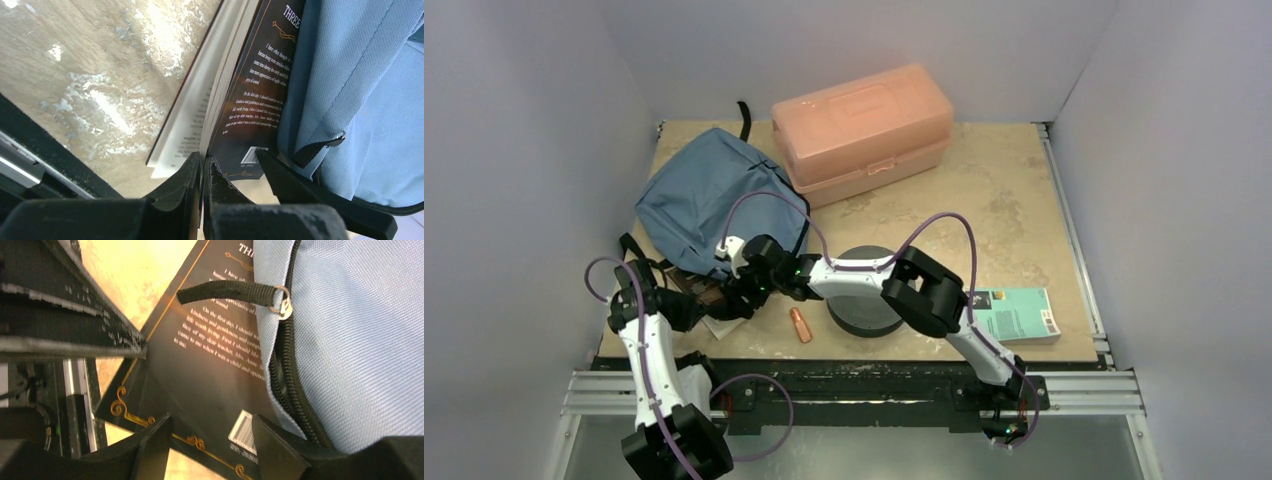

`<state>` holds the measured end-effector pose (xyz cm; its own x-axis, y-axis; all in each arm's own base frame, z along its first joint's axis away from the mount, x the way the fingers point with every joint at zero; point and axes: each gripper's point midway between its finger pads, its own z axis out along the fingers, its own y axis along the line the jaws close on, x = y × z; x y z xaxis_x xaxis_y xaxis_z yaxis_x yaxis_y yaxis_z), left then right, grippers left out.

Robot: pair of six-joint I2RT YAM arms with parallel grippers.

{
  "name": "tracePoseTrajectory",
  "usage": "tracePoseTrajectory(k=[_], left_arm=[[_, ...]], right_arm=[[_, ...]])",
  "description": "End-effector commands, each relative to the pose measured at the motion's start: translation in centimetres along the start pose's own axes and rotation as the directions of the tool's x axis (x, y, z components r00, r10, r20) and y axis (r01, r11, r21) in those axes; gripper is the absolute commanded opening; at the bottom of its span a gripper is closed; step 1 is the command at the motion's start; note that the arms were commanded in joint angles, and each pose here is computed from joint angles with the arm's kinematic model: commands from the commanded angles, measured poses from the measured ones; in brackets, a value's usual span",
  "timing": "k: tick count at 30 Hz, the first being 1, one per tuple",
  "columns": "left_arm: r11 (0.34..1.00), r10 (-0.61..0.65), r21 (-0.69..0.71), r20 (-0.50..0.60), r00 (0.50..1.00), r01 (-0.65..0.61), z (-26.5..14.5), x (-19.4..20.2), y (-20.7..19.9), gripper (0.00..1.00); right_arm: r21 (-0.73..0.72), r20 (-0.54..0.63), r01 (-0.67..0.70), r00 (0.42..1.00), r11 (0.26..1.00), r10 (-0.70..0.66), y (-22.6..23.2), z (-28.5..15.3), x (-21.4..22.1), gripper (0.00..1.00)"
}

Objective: Pack the student bag
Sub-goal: Pick up the book from the center of the board.

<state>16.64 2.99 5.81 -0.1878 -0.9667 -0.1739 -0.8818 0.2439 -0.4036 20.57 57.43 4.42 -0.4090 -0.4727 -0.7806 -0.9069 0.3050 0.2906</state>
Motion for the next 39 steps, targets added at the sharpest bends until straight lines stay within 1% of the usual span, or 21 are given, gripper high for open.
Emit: tracePoseTrajectory(k=[1,5,9,10,13,15,17,18,20,22,28,31,34,39], left_arm=[[0.997,0.044,0.064,0.06,0.997,-0.047,-2.4,-1.4,-2.1,0.0],[0.995,0.058,0.075,0.065,0.996,-0.062,-3.2,-1.3,-2.3,0.0],[0.994,0.063,0.089,0.066,0.996,-0.069,-3.7,-1.2,-2.5,0.0],[0.993,0.065,0.094,0.064,0.996,-0.071,-3.8,-1.1,-2.5,0.0],[0.992,0.068,0.105,0.048,0.997,-0.073,-3.8,-0.7,-2.6,0.0],[0.991,0.069,0.108,0.042,0.997,-0.073,-3.8,-0.5,-2.6,0.0],[0.991,0.07,0.11,0.042,0.997,-0.074,-3.9,-0.5,-2.5,0.0],[0.991,0.069,0.11,0.042,0.997,-0.074,-4.0,-0.5,-2.6,0.0],[0.991,0.073,0.11,0.046,0.996,-0.078,-4.1,-0.5,-2.6,0.0],[0.991,0.073,0.107,0.044,0.996,-0.077,-4.2,-0.4,-2.5,0.0],[0.991,0.076,0.106,0.05,0.996,-0.081,-4.5,-0.5,-2.5,0.0],[0.991,0.076,0.105,0.062,0.995,-0.083,-4.7,-0.7,-2.6,0.0],[0.99,0.081,0.109,0.067,0.994,-0.088,-4.9,-0.9,-2.7,0.0],[0.989,0.087,0.113,0.088,0.992,-0.097,-5.0,-1.0,-2.7,0.0]], right_arm=[[0.036,0.019,0.057,0.998,0.998,-0.058,-0.2,-2.6,-0.1,0.7],[0.002,0.114,0.178,0.978,0.984,-0.177,2.2,-4.6,-1.5,0.83],[0.023,0.196,0.334,0.923,0.942,-0.331,5.0,-6.1,-2.2,0.88],[0.036,0.209,0.363,0.908,0.931,-0.363,5.6,-6.4,-1.7,0.9],[0.142,0.262,0.418,0.858,0.897,-0.441,6.6,-7.0,-2.7,0.93],[0.25,0.257,0.413,0.844,0.876,-0.471,6.1,-6.8,-3.1,0.93],[0.319,0.259,0.383,0.845,0.867,-0.468,5.4,-6.4,-3.5,0.93],[0.336,0.253,0.376,0.847,0.864,-0.467,5.3,-6.0,-3.7,0.92],[0.382,0.247,0.365,0.845,0.849,-0.474,5.0,-5.4,-3.9,0.85],[0.413,0.268,0.362,0.828,0.836,-0.492,5.1,-5.3,-4.4,0.83],[0.436,0.287,0.399,0.787,0.806,-0.546,6.3,-3.6,-5.5,0.71],[0.435,0.306,0.405,0.774,0.804,-0.555,6.8,-3.1,-5.3,0.68],[0.48,0.322,0.371,0.769,0.795,-0.553,6.3,-2.9,-5.4,0.64],[0.528,0.353,0.346,0.741,0.776,-0.571,5.8,-2.6,-6.0,0.58]])
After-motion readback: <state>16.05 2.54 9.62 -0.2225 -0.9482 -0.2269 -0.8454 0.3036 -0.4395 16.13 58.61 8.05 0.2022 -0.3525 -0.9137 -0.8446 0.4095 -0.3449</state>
